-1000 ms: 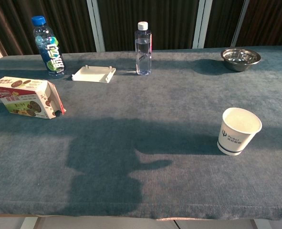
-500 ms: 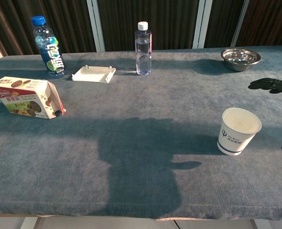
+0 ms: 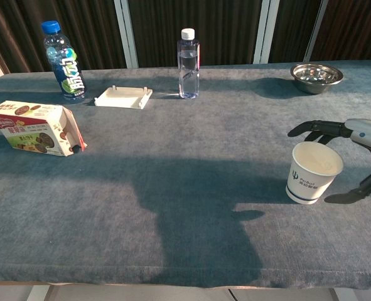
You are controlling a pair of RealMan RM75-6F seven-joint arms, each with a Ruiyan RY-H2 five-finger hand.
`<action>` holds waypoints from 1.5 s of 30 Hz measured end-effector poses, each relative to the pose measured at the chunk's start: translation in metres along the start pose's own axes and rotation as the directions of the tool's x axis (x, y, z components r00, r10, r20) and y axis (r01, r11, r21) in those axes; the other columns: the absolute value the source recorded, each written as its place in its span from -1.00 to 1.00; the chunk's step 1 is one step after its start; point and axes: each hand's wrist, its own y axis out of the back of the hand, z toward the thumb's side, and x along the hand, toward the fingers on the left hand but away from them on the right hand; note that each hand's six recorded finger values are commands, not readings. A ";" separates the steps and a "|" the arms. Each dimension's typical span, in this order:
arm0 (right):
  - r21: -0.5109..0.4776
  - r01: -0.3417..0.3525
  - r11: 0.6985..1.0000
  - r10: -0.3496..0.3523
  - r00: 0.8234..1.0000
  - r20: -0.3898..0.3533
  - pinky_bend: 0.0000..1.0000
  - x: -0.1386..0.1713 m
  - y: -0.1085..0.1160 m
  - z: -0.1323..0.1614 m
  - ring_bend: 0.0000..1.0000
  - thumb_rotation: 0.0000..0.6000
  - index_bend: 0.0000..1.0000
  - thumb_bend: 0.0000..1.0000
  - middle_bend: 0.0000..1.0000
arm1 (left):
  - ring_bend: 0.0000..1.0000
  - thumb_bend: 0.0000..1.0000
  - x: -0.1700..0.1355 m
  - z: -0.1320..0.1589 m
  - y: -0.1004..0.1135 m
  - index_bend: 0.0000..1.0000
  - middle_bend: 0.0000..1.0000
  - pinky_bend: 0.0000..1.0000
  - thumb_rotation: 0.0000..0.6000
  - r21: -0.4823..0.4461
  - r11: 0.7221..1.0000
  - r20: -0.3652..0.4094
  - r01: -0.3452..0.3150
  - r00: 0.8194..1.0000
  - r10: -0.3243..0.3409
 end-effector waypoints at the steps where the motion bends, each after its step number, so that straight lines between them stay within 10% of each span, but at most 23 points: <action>1: -0.004 0.004 1.000 -0.004 1.000 -0.004 -0.23 -0.002 -0.001 0.001 -0.43 1.00 -0.32 -0.77 -0.47 | -0.82 -0.31 0.000 0.000 0.000 -0.71 -0.72 -0.34 1.00 -0.002 1.000 0.000 0.000 1.000 0.000; 12: -0.031 0.096 0.995 -0.097 0.995 -0.035 0.30 -0.018 -0.007 0.008 0.12 1.00 0.30 -0.25 0.03 | -0.82 -0.31 -0.001 -0.004 0.003 -0.70 -0.72 -0.34 1.00 -0.021 1.000 -0.008 -0.002 1.000 0.001; 29: 0.284 0.263 0.922 -0.251 0.965 -0.078 0.34 -0.012 0.026 0.020 0.17 1.00 0.35 -0.20 0.07 | -0.82 -0.31 0.000 -0.006 0.001 -0.68 -0.72 -0.33 1.00 -0.026 0.999 -0.022 0.020 1.000 -0.020; 32: 0.423 0.258 0.869 -0.257 0.965 -0.062 0.34 -0.011 0.033 0.023 0.17 1.00 0.34 -0.20 0.07 | -0.83 -0.31 0.000 -0.005 -0.001 -0.68 -0.72 -0.33 1.00 -0.024 0.999 -0.021 0.027 0.999 -0.027; 38: 0.719 0.178 0.671 -0.252 0.968 -0.004 0.32 -0.013 0.043 0.030 0.13 1.00 0.31 -0.19 0.07 | -0.83 -0.31 0.000 -0.004 -0.002 -0.69 -0.72 -0.33 1.00 -0.024 0.999 -0.020 0.037 0.999 -0.037; 42: 0.847 0.035 0.531 -0.209 0.974 0.091 0.29 -0.019 0.041 0.027 0.08 1.00 0.25 -0.19 0.07 | -0.82 -0.31 0.000 -0.004 -0.002 -0.68 -0.72 -0.33 1.00 -0.022 0.999 -0.021 0.039 0.999 -0.040; 45: 0.864 -0.085 0.496 -0.155 0.971 0.185 0.27 -0.024 0.034 0.017 0.05 1.00 0.20 -0.19 0.07 | -0.82 -0.31 -0.001 -0.003 -0.002 -0.68 -0.72 -0.33 1.00 -0.021 0.999 -0.022 0.041 0.999 -0.041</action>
